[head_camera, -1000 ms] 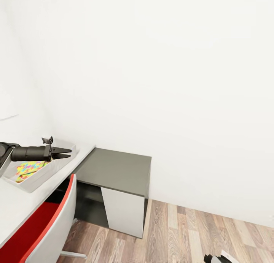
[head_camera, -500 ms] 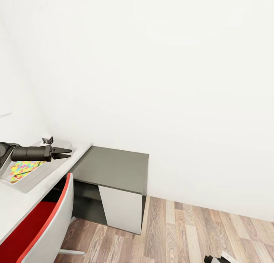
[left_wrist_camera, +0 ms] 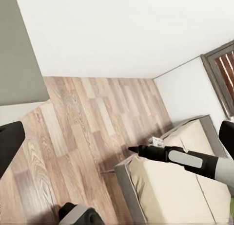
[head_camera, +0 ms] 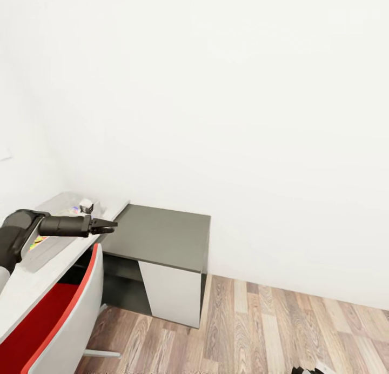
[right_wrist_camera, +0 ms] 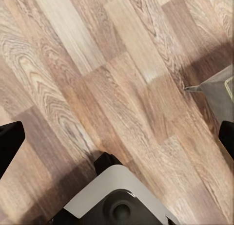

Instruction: Put all the toys in the child's room - the three board games (two on the bed and one on the table), the two jigsaw puzzles on the table, and the tennis ball on the table - inside the toy box on the table in the child's room.

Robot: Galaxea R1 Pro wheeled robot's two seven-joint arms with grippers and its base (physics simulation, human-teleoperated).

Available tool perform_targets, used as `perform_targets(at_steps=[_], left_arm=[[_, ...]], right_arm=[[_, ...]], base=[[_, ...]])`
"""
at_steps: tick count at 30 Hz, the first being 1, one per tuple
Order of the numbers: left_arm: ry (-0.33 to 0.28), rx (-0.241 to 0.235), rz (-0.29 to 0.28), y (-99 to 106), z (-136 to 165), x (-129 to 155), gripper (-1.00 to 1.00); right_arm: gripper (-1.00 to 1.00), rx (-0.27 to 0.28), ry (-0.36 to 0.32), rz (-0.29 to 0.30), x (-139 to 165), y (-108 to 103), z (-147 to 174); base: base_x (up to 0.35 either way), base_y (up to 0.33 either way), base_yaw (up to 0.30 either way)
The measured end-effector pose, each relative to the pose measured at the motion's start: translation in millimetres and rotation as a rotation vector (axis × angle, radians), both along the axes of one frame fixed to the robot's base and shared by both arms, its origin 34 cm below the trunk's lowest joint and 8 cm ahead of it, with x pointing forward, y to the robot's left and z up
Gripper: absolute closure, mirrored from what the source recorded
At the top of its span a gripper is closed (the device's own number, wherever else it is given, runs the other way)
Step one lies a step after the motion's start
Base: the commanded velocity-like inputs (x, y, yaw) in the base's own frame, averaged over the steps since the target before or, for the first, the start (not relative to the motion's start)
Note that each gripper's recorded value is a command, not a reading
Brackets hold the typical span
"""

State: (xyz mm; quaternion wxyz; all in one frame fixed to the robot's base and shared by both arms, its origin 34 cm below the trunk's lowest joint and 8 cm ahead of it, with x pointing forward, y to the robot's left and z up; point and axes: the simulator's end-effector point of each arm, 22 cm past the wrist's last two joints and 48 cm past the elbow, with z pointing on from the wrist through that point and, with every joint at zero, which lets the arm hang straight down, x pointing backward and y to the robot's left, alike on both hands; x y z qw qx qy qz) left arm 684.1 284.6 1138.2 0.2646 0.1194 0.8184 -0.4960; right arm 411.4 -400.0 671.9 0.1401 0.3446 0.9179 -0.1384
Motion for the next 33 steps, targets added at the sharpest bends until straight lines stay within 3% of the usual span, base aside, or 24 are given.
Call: perform_targets(at_steps=[10,17,22,33], left_arm=[[0.030,0.041,-0.025,-75,-43,17,-1.00],[0.048,0.111,-0.014,-128,-76,29,-1.00],[0.050,0.148,-0.004,-140,-95,31,-1.00],[0.057,0.168,0.012,-138,-136,28,-1.00]], right_arm=[[-1.00,0.005,0.015,0.002,-6,2,-6],[-1.00,0.018,-0.061,0.021,7,5,-8],[-1.00,0.039,-0.070,0.034,2,8,-13],[-1.00,0.049,-0.059,0.052,-3,13,-19]], base=[[0.000,0.000,-0.082],[0.000,0.000,-0.084],[0.000,0.000,-0.084],[-0.049,-0.023,-0.049]])
